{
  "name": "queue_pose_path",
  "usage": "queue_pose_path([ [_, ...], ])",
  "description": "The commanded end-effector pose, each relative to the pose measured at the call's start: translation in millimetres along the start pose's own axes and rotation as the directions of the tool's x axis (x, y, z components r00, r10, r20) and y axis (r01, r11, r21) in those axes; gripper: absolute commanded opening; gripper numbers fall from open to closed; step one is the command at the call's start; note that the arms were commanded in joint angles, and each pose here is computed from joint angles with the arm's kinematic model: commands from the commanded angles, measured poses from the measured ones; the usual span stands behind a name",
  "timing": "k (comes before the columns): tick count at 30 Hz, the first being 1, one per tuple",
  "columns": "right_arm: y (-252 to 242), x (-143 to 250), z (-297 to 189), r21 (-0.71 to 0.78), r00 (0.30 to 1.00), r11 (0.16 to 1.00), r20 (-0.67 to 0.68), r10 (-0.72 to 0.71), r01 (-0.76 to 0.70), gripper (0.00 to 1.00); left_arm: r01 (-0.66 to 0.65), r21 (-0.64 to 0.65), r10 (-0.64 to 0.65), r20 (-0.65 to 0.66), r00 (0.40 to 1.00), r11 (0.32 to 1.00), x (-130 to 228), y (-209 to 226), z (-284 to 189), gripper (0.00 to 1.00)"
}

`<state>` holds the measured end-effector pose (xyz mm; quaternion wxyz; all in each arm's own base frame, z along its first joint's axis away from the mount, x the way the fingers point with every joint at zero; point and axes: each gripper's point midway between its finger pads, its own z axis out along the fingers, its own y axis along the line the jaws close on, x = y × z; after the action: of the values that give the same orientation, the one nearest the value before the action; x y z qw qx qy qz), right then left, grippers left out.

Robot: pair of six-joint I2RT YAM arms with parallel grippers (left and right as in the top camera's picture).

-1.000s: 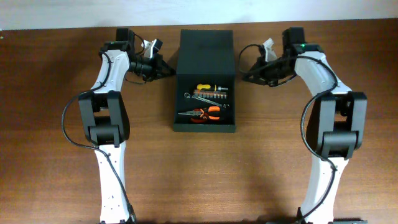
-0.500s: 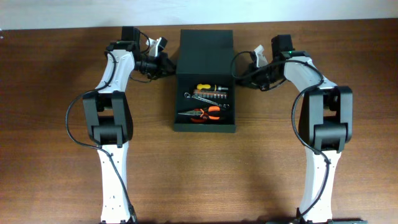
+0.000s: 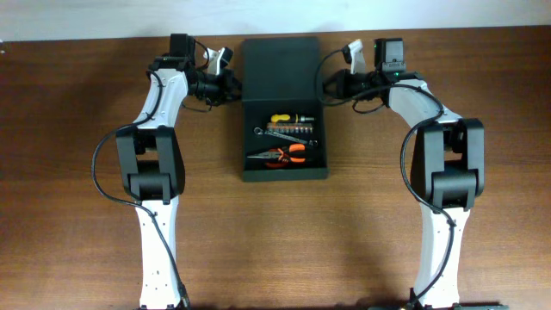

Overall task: Pack container
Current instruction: 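Move both grippers to the box lid's two front corners, then swing the lid down over the box with both grippers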

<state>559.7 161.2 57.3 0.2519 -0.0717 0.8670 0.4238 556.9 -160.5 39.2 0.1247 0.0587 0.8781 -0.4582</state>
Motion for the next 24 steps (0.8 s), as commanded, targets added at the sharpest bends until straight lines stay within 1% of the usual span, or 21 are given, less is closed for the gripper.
queue_pose_path([
  [1,21.4,-1.6,2.2,-0.109,1.0,0.994,-0.003,-0.01,0.009,0.04,-0.041,0.125,0.039,0.021,0.999,0.991,-6.4,-17.4,1.3,0.02],
  [6,25.3,-4.3,1.6,-0.128,1.0,0.992,0.001,0.01,-0.009,0.04,-0.135,0.215,0.12,0.078,0.99,0.967,-19.8,-34.1,-4.9,0.02],
  [12,39.8,-6.5,-3.5,-0.185,1.0,0.982,-0.01,0.027,-0.028,0.04,-0.145,0.222,0.126,0.1,0.987,0.964,-28.1,-39.5,-15.2,0.02],
  [15,52.8,-13.8,-11.7,-0.202,1.0,0.979,0.002,0.009,-0.009,0.04,-0.175,0.217,0.151,0.123,0.981,0.96,-35.8,-50.1,-26.3,0.02],
  [19,77.8,-31.8,-31.2,-0.2,0.998,0.979,0.044,-0.033,0.042,0.04,-0.217,0.158,0.191,0.167,0.967,0.963,-49.5,-68.3,-49.4,0.02],
  [24,98.6,-44.4,-56.6,-0.126,0.996,0.991,0.072,-0.043,0.052,0.04,-0.278,0.142,0.247,0.205,0.947,0.95,-56.7,-109.0,-76.9,0.02],
])
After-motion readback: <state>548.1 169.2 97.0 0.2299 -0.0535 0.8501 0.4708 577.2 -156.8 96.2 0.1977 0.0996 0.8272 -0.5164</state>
